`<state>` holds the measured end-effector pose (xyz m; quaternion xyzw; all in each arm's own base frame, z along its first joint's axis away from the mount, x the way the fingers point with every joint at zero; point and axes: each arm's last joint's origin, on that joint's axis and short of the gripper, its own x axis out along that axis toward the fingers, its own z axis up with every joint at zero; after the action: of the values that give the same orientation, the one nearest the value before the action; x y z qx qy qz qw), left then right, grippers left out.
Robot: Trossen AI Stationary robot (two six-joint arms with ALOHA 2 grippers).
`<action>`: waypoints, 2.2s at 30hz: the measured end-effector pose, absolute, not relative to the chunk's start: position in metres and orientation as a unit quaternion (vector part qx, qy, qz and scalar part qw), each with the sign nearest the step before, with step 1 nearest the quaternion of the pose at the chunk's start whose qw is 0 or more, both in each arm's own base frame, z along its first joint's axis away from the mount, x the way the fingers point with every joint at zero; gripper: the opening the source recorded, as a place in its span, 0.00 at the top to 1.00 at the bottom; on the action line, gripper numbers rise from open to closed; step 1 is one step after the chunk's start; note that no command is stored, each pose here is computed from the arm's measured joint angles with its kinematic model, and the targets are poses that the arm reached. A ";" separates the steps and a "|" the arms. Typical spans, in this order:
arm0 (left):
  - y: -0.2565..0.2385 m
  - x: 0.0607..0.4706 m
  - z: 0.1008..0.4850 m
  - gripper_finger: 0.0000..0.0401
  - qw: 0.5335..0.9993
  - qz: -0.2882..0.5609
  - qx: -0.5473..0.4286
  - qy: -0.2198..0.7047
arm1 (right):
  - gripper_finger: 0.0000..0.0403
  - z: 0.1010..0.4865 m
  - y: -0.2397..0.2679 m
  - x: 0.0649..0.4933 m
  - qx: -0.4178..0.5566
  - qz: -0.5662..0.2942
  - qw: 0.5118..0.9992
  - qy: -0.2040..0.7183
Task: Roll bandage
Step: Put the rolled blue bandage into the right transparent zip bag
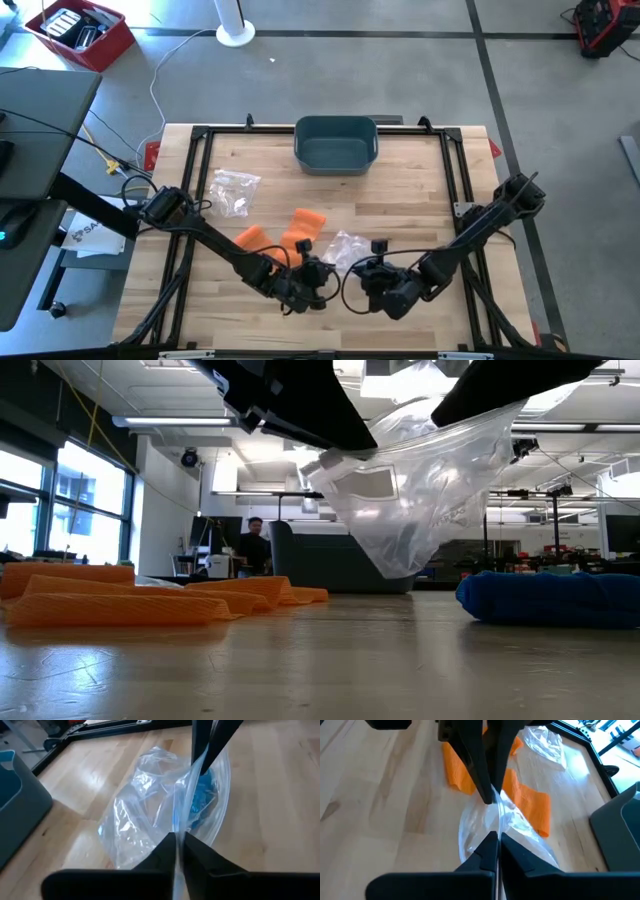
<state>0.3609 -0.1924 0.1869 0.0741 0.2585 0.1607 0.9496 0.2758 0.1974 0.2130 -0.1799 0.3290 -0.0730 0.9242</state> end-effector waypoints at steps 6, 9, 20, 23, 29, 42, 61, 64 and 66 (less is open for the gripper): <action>-0.190 0.359 0.186 0.99 0.947 0.195 0.051 0.251 | 0.85 0.213 0.193 0.279 -0.166 -0.073 0.925 0.335; -0.189 0.356 0.184 0.99 0.941 0.223 0.047 0.251 | 0.74 0.213 0.191 0.277 -0.172 -0.075 0.921 0.341; -0.188 0.342 0.176 1.00 0.924 0.282 0.033 0.257 | 0.55 0.216 0.193 0.236 -0.156 -0.081 0.900 0.400; -0.191 0.342 0.177 1.00 0.926 0.278 0.030 0.253 | 0.55 0.191 0.189 0.222 -0.139 -0.070 0.884 0.441; -0.196 0.339 0.176 1.00 0.929 0.261 0.025 0.262 | 0.55 0.140 0.174 0.196 -0.077 -0.082 0.878 0.465; -0.199 0.339 0.176 1.00 0.931 0.246 0.017 0.270 | 0.55 0.176 0.166 0.183 -0.017 -0.027 0.920 0.391; -0.189 0.346 0.174 1.00 0.927 0.222 -0.009 0.301 | 0.43 0.183 0.152 0.204 0.028 0.067 0.905 0.419; -0.191 0.345 0.174 1.00 0.928 0.220 -0.007 0.302 | 0.41 0.182 0.153 0.201 0.010 0.073 0.902 0.425; -0.191 0.345 0.174 1.00 0.928 0.219 -0.008 0.302 | 0.40 0.180 0.151 0.198 -0.014 0.057 0.899 0.433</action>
<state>0.3447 -0.1911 0.1740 -0.0076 0.3017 0.2193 0.9278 0.1985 0.1507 0.1796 -0.0140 0.4329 0.0575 0.8995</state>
